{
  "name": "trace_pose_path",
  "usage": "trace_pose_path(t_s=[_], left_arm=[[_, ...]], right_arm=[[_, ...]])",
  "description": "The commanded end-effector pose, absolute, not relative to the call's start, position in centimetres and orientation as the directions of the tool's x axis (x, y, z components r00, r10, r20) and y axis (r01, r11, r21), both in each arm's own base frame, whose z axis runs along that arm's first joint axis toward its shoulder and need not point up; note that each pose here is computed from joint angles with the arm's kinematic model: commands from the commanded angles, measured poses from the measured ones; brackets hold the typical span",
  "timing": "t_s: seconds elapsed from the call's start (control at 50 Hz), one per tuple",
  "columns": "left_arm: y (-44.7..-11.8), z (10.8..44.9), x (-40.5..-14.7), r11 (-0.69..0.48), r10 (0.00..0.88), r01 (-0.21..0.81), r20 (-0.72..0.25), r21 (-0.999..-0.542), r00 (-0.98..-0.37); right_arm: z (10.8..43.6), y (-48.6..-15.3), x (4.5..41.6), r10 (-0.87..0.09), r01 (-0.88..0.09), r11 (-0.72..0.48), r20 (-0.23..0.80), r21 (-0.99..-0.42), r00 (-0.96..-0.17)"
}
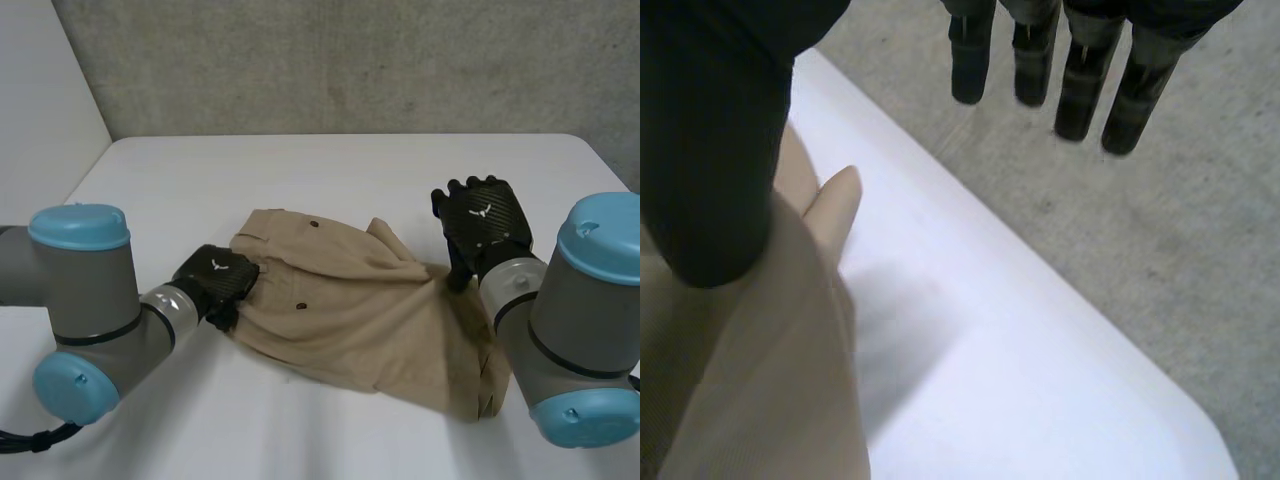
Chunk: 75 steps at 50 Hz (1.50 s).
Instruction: Fold the shorts.
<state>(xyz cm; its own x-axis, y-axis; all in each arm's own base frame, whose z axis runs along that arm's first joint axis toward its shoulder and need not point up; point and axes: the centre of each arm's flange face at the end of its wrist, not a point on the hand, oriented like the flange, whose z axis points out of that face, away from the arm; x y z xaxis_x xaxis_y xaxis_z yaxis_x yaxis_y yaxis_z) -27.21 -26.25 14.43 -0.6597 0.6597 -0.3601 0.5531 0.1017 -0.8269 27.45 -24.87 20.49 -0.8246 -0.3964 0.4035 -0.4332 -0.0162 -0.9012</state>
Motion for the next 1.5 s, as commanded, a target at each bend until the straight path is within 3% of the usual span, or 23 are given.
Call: trace_pose_path(t_s=[0.02,0.08,0.1,0.16,0.24,0.36,0.46,0.54,0.56,0.64,0.7,0.72,0.88,0.96,1.08,1.16,1.18,1.24,1.34,1.42,1.5], left_arm=[[-27.7,17.7,-26.5,0.044,0.567,0.528,-0.414,-0.848,-0.712],[-30.3,19.9,-24.5,0.028,0.446,0.512,-0.448,-0.859,-0.775],[-32.1,21.4,-22.9,0.011,0.352,0.5,-0.465,-0.866,-0.812],[-34.0,24.0,-21.3,-0.044,0.241,0.482,-0.477,-0.875,-0.845],[-35.1,31.2,-20.7,-0.275,0.094,0.419,-0.458,-0.865,-0.884],[-34.0,35.4,-22.1,-0.436,0.058,0.363,-0.428,-0.823,-0.902],[-31.9,36.1,-25.3,-0.493,0.139,0.299,-0.413,-0.817,-0.9],[-29.7,33.6,-29.2,-0.476,0.298,0.235,-0.407,-0.847,-0.863],[-28.8,31.8,-31.1,-0.454,0.371,0.217,-0.405,-0.864,-0.835],[-25.4,27.3,-35.1,-0.385,0.531,0.201,-0.394,-0.901,-0.75],[-23.1,24.6,-37.2,-0.351,0.613,0.204,-0.389,-0.914,-0.687],[-21.3,22.9,-38.6,-0.337,0.668,0.206,-0.387,-0.919,-0.635],[-15.4,18.2,-42.8,-0.295,0.812,0.154,-0.332,-0.943,-0.48],[-13.6,17.5,-43.4,-0.268,0.852,0.117,-0.291,-0.956,-0.434],[-13.2,17.3,-42.7,-0.258,0.852,0.138,-0.292,-0.956,-0.434],[-14.7,19.6,-40.9,-0.268,0.82,0.134,-0.299,-0.954,-0.488],[-16.1,20.4,-39.5,-0.259,0.791,0.155,-0.301,-0.953,-0.532],[-17.7,21.6,-37.4,-0.236,0.75,0.184,-0.299,-0.954,-0.59],[-17.9,22.9,-33.3,-0.122,0.677,0.28,-0.286,-0.952,-0.678],[-18.6,22.2,-29.7,0.018,0.585,0.373,-0.292,-0.928,-0.757],[-18.4,21.1,-27.9,0.123,0.548,0.424,-0.295,-0.897,-0.783]], right_arm=[[22.9,-23.6,25.9,-0.399,-0.44,0.017,0.398,-0.898,-0.826],[23.6,-24.5,24.4,-0.353,-0.431,0.023,0.396,-0.902,-0.848],[23.6,-24.6,24.1,-0.348,-0.432,0.025,0.397,-0.902,-0.849],[23.8,-25.1,23.6,-0.342,-0.431,0.027,0.397,-0.902,-0.852],[23.8,-25.2,23.6,-0.353,-0.427,0.027,0.391,-0.904,-0.85],[23.5,-25.0,23.7,-0.364,-0.428,0.032,0.388,-0.903,-0.847],[23.2,-24.8,23.7,-0.371,-0.431,0.039,0.388,-0.901,-0.844],[23.1,-24.8,23.6,-0.372,-0.433,0.044,0.387,-0.9,-0.844],[23.1,-24.8,23.6,-0.372,-0.433,0.045,0.387,-0.9,-0.843],[23.0,-24.8,23.5,-0.371,-0.434,0.049,0.387,-0.899,-0.844],[23.0,-24.9,23.4,-0.366,-0.432,0.05,0.386,-0.9,-0.847],[23.0,-24.9,23.3,-0.364,-0.432,0.051,0.386,-0.9,-0.848],[23.0,-26.0,22.2,-0.322,-0.428,0.071,0.385,-0.901,-0.865],[22.9,-26.1,21.9,-0.318,-0.43,0.079,0.386,-0.899,-0.866],[22.7,-26.1,21.9,-0.343,-0.441,0.076,0.392,-0.894,-0.854],[22.6,-25.8,22.7,-0.43,-0.449,0.037,0.391,-0.893,-0.814],[22.4,-25.5,23.0,-0.482,-0.466,0.024,0.398,-0.884,-0.78],[21.9,-24.2,23.7,-0.603,-0.505,0.005,0.4,-0.863,-0.69],[21.0,-21.5,24.3,-0.765,-0.559,0.026,0.343,-0.829,-0.545],[20.0,-20.5,24.4,-0.813,-0.587,0.036,0.318,-0.809,-0.488],[18.9,-20.8,24.7,-0.818,-0.601,0.023,0.331,-0.799,-0.471]])
